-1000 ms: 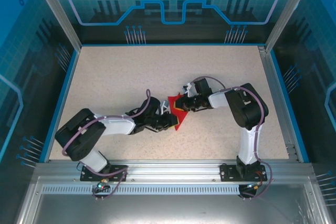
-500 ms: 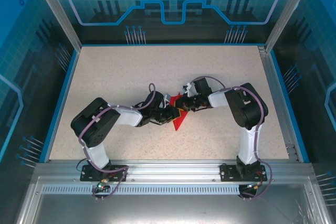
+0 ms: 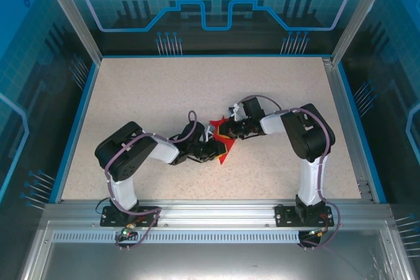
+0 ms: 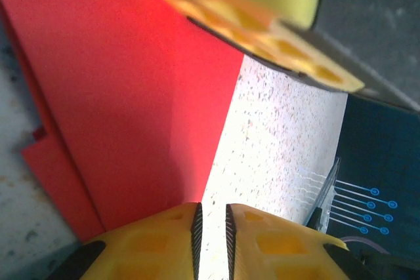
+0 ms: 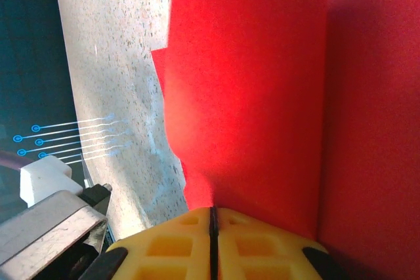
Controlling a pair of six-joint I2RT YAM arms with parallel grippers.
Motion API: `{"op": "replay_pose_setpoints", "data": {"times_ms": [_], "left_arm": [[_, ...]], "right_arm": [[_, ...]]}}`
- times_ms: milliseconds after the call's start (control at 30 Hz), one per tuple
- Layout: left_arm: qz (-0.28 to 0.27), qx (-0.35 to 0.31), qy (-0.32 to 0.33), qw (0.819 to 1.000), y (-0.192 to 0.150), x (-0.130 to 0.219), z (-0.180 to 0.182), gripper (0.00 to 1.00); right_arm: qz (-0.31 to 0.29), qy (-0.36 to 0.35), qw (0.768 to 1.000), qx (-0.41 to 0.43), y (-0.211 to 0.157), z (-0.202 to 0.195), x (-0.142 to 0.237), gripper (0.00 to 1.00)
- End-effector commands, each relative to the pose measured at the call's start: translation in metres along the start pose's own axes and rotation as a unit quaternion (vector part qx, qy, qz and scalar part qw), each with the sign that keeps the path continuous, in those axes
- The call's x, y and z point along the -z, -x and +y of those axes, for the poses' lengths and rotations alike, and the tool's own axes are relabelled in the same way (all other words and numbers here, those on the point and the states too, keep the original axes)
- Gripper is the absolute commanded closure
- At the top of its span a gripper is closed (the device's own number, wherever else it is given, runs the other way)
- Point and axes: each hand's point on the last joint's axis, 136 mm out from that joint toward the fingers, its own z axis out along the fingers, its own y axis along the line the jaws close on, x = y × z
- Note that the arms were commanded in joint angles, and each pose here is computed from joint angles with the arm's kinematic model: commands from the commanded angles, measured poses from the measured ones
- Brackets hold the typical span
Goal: Fold a paper plane with a square sheet of paper (pick it up from the middle)
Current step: Fourth fold the wing at the center of the table.
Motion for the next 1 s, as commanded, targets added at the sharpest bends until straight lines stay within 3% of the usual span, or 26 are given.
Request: {"op": "replay_pose_setpoints", "data": {"times_ms": [0,333,700,867,967], "left_arm": [[0.066,0.031,0.036,0.997,-0.039,0.001,0.03,0.8],[0.125,0.031,0.091,0.987,-0.07,0.009,0.054,0.8],[0.166,0.026,0.098,0.981,-0.098,0.019,0.057,0.79],[0.122,0.014,0.078,0.989,-0.088,0.035,0.043,0.8],[0.051,0.02,0.091,0.994,-0.067,0.059,0.042,0.81]], "right_arm": [[0.052,-0.174,0.977,-0.11,-0.061,-0.11,-0.004,0.9],[0.049,-0.176,0.977,-0.108,-0.06,-0.109,-0.002,0.9],[0.045,-0.175,0.977,-0.114,-0.061,-0.11,-0.003,0.9],[0.034,-0.174,0.974,-0.14,-0.072,-0.112,-0.003,0.9],[0.019,-0.172,0.972,-0.159,-0.078,-0.111,-0.002,0.9]]}}
